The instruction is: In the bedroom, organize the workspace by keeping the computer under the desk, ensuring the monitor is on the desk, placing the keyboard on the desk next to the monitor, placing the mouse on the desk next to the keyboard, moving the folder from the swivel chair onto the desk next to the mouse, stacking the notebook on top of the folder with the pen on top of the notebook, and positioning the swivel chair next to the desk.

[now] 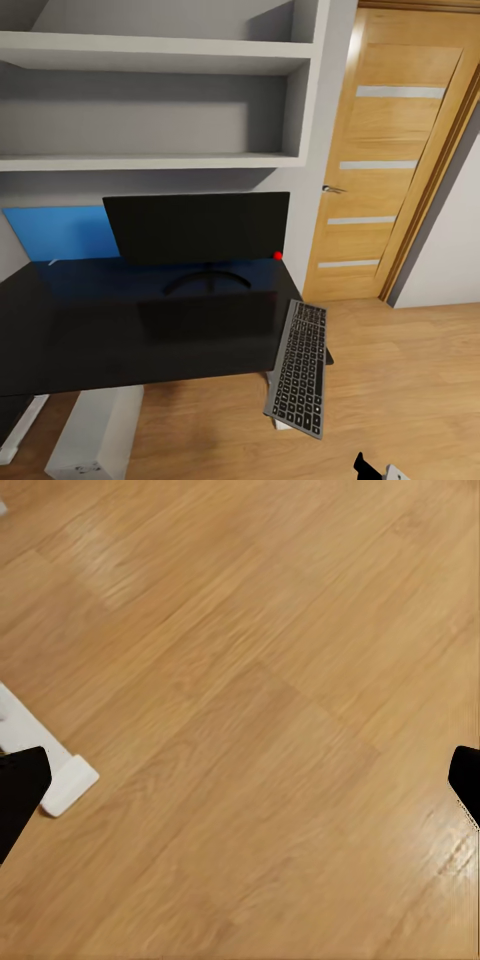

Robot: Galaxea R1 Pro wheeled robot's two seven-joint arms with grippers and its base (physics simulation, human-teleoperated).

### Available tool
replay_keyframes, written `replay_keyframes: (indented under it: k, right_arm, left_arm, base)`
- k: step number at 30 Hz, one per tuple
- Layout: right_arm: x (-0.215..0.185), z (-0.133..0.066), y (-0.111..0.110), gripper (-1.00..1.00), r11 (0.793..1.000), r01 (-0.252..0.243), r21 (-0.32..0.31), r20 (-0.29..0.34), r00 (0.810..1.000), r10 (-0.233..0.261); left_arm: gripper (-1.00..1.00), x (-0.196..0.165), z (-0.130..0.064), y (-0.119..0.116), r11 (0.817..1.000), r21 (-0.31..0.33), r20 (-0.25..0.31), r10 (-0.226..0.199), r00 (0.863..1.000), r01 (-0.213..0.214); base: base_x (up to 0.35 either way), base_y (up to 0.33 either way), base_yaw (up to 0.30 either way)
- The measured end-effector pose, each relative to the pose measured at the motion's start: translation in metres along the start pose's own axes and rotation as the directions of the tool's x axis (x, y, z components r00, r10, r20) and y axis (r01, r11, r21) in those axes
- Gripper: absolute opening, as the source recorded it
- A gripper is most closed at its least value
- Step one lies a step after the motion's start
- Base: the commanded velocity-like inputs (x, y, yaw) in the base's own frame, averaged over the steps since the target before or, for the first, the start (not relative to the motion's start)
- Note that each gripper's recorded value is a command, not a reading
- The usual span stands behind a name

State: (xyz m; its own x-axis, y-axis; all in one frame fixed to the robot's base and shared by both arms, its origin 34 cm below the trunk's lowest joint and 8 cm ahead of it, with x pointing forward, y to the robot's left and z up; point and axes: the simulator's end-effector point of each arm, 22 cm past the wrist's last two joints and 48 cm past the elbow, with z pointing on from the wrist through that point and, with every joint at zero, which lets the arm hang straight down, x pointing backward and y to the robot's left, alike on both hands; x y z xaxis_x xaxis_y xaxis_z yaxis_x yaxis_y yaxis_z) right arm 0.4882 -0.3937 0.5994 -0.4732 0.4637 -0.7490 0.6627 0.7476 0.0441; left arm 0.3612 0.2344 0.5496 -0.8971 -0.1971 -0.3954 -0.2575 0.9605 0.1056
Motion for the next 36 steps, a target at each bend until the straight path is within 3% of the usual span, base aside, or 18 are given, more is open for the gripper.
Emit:
replay_keyframes:
  k: [25,36]
  right_arm:
    - [0.0018,-0.0009,0.0020,1.00,1.000,-0.003,-0.001,-0.003,1.000,0.003]
    - [0.0014,-0.0007,0.0013,1.00,1.000,-0.004,0.000,-0.002,1.000,0.004]
  left_arm:
    - [1.00,0.0009,0.0001,0.0003,1.000,-0.001,-0.003,0.001,1.000,-0.001]
    - [1.00,0.0010,0.0001,0.0000,1.000,0.000,-0.003,0.000,1.000,0.000]
  base:
    - [0.007,-0.312,0.001]
    - [0.000,-0.316,0.113]
